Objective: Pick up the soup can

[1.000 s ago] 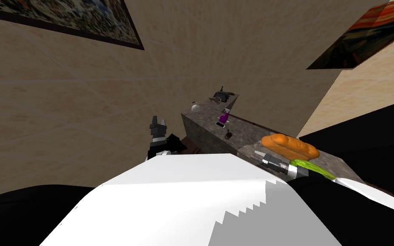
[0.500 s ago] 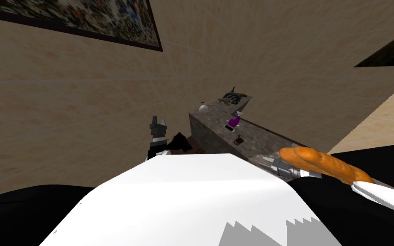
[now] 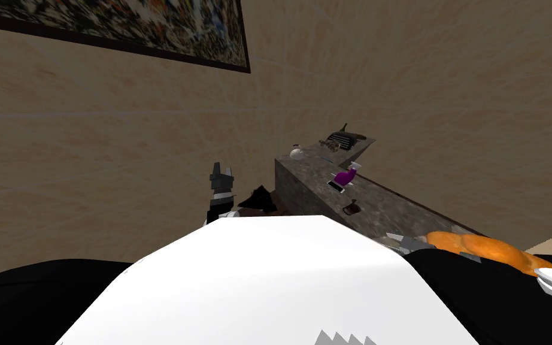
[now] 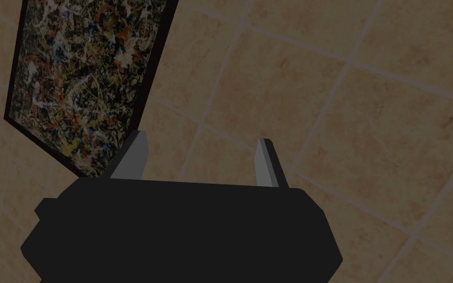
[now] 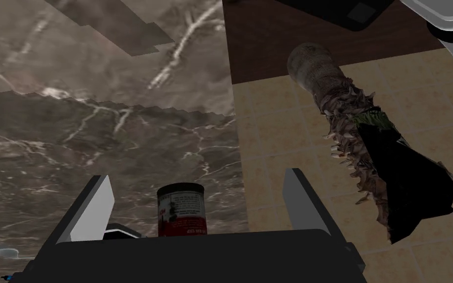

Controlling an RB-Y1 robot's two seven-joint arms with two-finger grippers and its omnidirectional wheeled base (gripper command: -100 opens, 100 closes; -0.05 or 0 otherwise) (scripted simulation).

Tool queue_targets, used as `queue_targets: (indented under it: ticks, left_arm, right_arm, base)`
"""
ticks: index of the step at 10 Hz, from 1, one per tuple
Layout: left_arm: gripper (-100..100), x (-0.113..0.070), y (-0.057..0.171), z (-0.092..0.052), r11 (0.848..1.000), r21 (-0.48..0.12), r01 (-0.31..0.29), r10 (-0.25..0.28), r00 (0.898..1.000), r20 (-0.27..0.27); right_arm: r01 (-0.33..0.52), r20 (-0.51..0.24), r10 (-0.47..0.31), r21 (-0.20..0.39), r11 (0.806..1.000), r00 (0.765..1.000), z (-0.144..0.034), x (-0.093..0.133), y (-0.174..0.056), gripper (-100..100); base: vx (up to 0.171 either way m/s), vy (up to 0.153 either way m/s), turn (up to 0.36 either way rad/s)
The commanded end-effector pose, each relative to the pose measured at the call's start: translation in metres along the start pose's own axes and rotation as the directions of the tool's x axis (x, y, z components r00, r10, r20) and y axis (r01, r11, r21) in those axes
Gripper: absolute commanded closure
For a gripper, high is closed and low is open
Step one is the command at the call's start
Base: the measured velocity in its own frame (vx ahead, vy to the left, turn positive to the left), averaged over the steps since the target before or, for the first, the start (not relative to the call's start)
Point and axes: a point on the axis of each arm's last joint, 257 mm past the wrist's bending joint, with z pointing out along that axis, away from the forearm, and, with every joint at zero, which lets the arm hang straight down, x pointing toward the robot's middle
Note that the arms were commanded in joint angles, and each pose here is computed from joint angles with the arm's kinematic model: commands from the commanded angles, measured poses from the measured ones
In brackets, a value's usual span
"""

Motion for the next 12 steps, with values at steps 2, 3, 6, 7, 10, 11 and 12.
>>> queue_targets:
  ticks: [2,3,6,7,10,11,12]
  left_arm:
    - [0,0.000,0.000,0.000,1.000,0.000,0.000,0.000,1.000,0.000]
    - [0,0.000,0.000,0.000,1.000,0.000,0.000,0.000,1.000,0.000]
    - [0,0.000,0.000,0.000,1.000,0.000,0.000,0.000,1.000,0.000]
    - [0,0.000,0.000,0.000,1.000,0.000,0.000,0.000,1.000,0.000]
    - [0,0.000,0.000,0.000,1.000,0.000,0.000,0.000,1.000,0.000]
    - [0,0.000,0.000,0.000,1.000,0.000,0.000,0.000,1.000,0.000]
    - [0,0.000,0.000,0.000,1.000,0.000,0.000,0.000,1.000,0.000]
  right_arm:
    - [0.004,-0.105,-0.001,0.021,1.000,0.994,-0.011,0.030,-0.011,-100]
    - [0.001,-0.154,0.004,0.033,0.999,0.988,-0.022,0.045,-0.017,-100]
    - [0.010,-0.261,0.004,0.049,0.999,0.965,-0.043,0.074,-0.027,-100]
    - [0.010,-0.261,0.004,0.049,0.999,0.965,-0.043,0.074,-0.027,-100]
    - [0.022,-0.358,0.003,0.065,0.998,0.934,-0.067,0.096,-0.040,-100]
    - [0.034,-0.386,-0.006,0.066,0.997,0.922,-0.075,0.098,-0.045,-100]
    - [0.028,-0.368,-0.002,0.065,0.998,0.930,-0.072,0.096,-0.042,-100]
  base:
    - [0.037,0.067,0.191]
    - [0.052,0.104,0.428]
    - [0.051,0.060,0.208]
    - [0.052,0.057,0.148]
    - [0.079,0.081,0.243]
    - [0.116,0.124,0.303]
    - [0.058,0.058,0.068]
